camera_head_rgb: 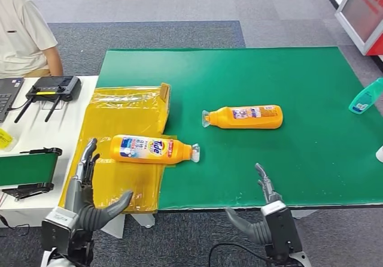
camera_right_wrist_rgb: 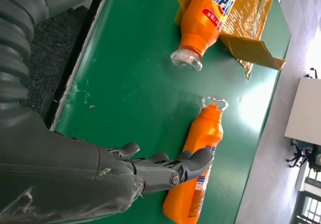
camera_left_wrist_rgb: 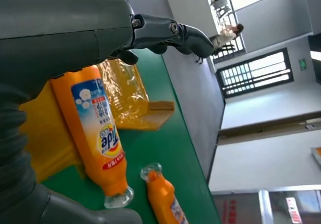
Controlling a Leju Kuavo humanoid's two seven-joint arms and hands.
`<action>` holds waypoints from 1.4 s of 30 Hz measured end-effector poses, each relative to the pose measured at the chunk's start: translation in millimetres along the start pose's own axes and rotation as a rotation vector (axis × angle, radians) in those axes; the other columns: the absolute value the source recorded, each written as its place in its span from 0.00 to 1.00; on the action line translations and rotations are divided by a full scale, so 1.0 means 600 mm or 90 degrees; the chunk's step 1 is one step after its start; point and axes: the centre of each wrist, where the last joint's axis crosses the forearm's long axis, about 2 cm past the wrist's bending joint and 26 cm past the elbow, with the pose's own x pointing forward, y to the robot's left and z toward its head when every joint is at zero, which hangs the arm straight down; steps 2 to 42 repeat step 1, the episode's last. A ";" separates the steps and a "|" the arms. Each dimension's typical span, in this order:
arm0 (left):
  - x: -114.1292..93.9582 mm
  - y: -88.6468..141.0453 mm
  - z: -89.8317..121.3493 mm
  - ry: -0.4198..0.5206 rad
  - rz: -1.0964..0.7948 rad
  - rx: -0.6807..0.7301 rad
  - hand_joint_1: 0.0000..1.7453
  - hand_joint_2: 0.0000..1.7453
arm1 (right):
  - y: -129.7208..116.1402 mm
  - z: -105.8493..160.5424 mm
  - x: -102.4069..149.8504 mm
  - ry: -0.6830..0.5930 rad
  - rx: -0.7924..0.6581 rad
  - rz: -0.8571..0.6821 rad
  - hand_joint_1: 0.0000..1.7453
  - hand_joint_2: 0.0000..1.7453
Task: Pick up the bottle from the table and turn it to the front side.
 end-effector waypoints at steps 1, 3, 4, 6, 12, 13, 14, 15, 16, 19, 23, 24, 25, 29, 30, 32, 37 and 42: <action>0.001 0.000 0.003 0.000 -0.007 0.002 0.00 1.00 | -0.003 0.001 0.000 0.001 0.000 -0.002 0.00 1.00; 0.001 0.000 0.003 0.000 -0.007 0.002 0.00 1.00 | -0.003 0.001 0.000 0.001 0.000 -0.002 0.00 1.00; 0.001 0.000 0.003 0.000 -0.007 0.002 0.00 1.00 | -0.003 0.001 0.000 0.001 0.000 -0.002 0.00 1.00; 0.001 0.000 0.003 0.000 -0.007 0.002 0.00 1.00 | -0.003 0.001 0.000 0.001 0.000 -0.002 0.00 1.00; 0.001 0.000 0.003 0.000 -0.007 0.002 0.00 1.00 | -0.003 0.001 0.000 0.001 0.000 -0.002 0.00 1.00; 0.001 0.000 0.003 0.000 -0.007 0.002 0.00 1.00 | -0.003 0.001 0.000 0.001 0.000 -0.002 0.00 1.00; 0.001 0.000 0.003 0.000 -0.007 0.002 0.00 1.00 | -0.003 0.001 0.000 0.001 0.000 -0.002 0.00 1.00; 0.001 0.000 0.003 0.000 -0.007 0.002 0.00 1.00 | -0.003 0.001 0.000 0.001 0.000 -0.002 0.00 1.00; 0.001 0.000 0.003 0.000 -0.007 0.002 0.00 1.00 | -0.003 0.001 0.000 0.001 0.000 -0.002 0.00 1.00; 0.001 0.000 0.003 0.000 -0.007 0.002 0.00 1.00 | -0.003 0.001 0.000 0.001 0.000 -0.002 0.00 1.00; 0.001 0.000 0.003 0.000 -0.007 0.002 0.00 1.00 | -0.003 0.001 0.000 0.001 0.000 -0.002 0.00 1.00; 0.001 0.000 0.003 0.000 -0.007 0.002 0.00 1.00 | -0.003 0.001 0.000 0.001 0.000 -0.002 0.00 1.00; 0.001 0.000 0.003 0.000 -0.007 0.002 0.00 1.00 | -0.003 0.001 0.000 0.001 0.000 -0.002 0.00 1.00; 0.001 0.000 0.003 0.000 -0.007 0.002 0.00 1.00 | -0.003 0.001 0.000 0.001 0.000 -0.002 0.00 1.00; 0.001 0.000 0.003 0.000 -0.007 0.002 0.00 1.00 | -0.003 0.001 0.000 0.001 0.000 -0.002 0.00 1.00; 0.001 0.000 0.003 0.000 -0.007 0.002 0.00 1.00 | -0.003 0.001 0.000 0.001 0.000 -0.002 0.00 1.00; 0.001 0.000 0.003 0.000 -0.007 0.002 0.00 1.00 | -0.003 0.001 0.000 0.001 0.000 -0.002 0.00 1.00; 0.001 0.000 0.003 0.000 -0.007 0.002 0.00 1.00 | -0.003 0.001 0.000 0.001 0.000 -0.002 0.00 1.00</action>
